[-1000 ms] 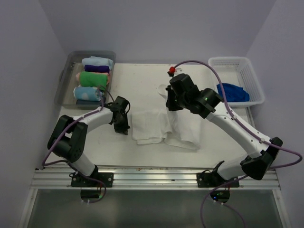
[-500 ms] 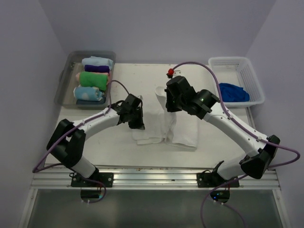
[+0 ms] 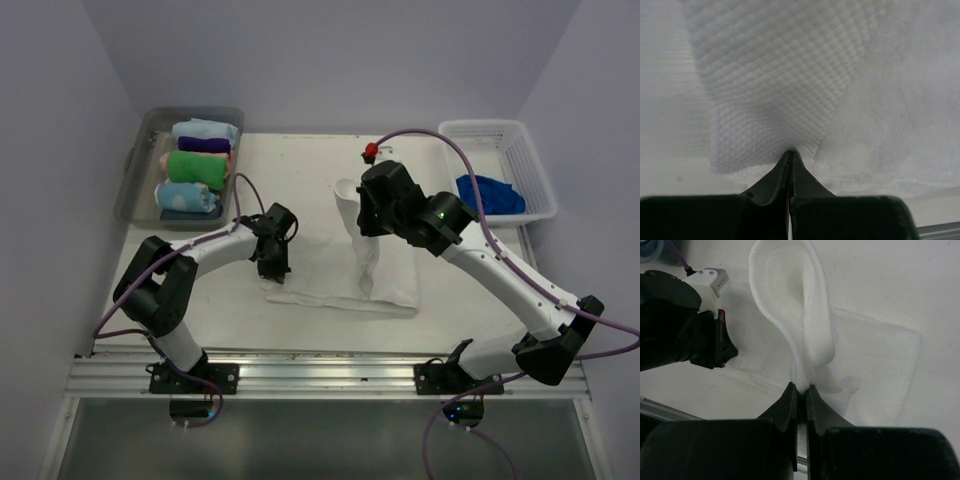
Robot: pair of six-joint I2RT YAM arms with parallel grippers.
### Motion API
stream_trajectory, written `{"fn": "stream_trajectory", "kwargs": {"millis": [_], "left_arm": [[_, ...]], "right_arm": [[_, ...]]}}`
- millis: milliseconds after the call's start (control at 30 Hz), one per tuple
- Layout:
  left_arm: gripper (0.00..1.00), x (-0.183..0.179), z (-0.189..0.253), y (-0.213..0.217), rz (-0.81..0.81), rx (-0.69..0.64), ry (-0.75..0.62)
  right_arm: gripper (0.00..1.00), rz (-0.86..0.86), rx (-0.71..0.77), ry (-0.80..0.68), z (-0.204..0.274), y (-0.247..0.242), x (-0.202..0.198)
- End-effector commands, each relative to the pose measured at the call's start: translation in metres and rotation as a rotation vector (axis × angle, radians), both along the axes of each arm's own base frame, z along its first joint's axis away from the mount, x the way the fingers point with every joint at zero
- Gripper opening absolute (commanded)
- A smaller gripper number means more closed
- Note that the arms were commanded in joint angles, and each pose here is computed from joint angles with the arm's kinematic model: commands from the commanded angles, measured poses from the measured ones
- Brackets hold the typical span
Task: Roll the towels
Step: Fold the towel
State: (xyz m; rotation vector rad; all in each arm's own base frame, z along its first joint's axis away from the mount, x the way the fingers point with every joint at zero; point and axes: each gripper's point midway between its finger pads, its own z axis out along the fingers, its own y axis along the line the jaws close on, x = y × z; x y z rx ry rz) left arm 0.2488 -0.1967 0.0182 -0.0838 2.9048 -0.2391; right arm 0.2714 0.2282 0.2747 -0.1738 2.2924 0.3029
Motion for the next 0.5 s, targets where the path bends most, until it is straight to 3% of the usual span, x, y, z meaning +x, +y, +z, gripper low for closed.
{"fn": "stream_trajectory", "kwargs": {"millis": [0,133,333,467], "left_arm": [[0.00,0.013,0.014,0.037,0.033,0.113,-0.048],[0.00,0.017,0.025,0.040,0.038,0.108,-0.056],[0.00,0.017,0.067,0.022,-0.019,-0.063,-0.123],[0.00,0.019,0.055,0.045,0.060,-0.060,-0.094]], "right_arm": [[0.00,-0.015,0.017,-0.058,0.020,-0.005,0.004],[0.00,0.004,0.028,-0.055,0.019,0.000,0.004],[0.00,0.066,0.060,-0.030,0.015,0.016,0.002],[0.00,0.099,0.093,-0.031,0.017,0.030,0.003]]}}
